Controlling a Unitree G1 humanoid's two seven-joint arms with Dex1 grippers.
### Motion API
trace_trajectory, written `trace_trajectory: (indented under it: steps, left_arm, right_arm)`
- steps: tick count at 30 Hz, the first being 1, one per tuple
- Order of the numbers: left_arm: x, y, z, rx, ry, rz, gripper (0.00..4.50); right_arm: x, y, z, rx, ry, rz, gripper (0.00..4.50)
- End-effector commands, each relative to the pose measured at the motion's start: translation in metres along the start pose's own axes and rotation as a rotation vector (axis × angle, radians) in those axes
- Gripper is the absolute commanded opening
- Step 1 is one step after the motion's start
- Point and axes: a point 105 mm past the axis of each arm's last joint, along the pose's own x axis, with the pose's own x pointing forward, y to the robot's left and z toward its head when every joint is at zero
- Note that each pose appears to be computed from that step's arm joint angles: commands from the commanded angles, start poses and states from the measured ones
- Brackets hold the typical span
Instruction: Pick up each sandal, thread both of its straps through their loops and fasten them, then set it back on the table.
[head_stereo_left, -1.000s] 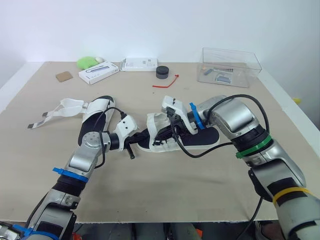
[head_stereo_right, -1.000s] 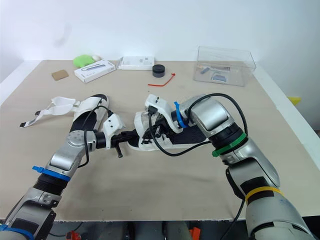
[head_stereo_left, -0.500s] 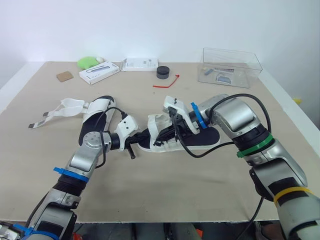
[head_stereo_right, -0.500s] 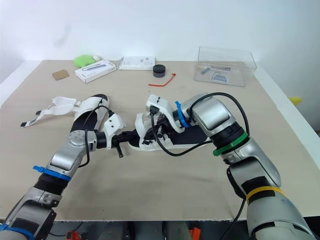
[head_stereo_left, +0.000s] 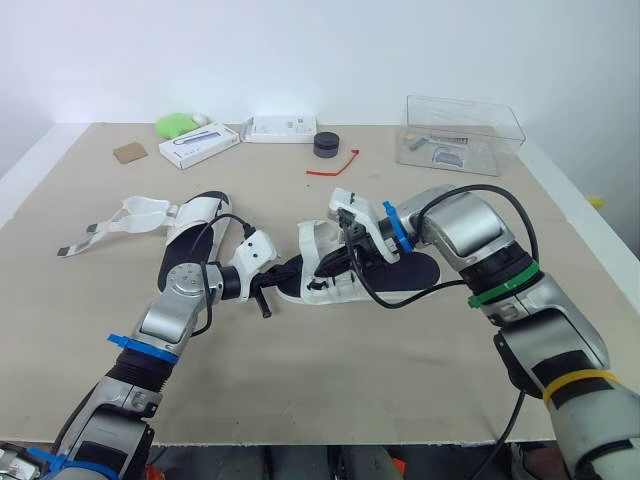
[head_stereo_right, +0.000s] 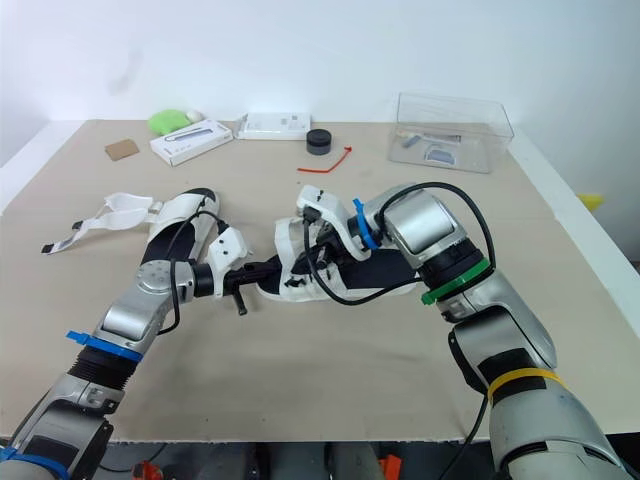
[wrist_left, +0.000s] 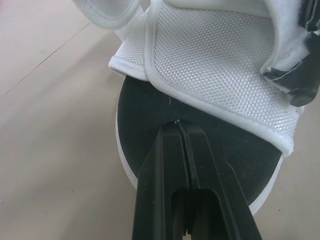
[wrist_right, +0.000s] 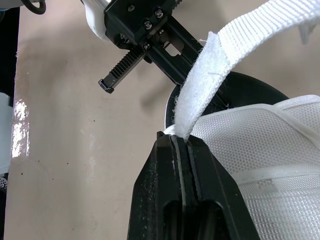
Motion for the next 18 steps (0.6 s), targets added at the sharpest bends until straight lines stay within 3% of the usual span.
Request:
trace_trajectory:
  steps: [1,18]
  left_arm:
    - [0.002,-0.008,-0.031,-0.054,0.111,-0.013,0.00]
    - [0.000,-0.005,-0.031,-0.051,0.115,-0.008,0.00]
  right_arm:
    - [-0.009,0.001,0.007,0.005,-0.011,0.006,0.04]
    - [-0.020,-0.005,0.014,0.059,-0.068,-0.001,0.04]
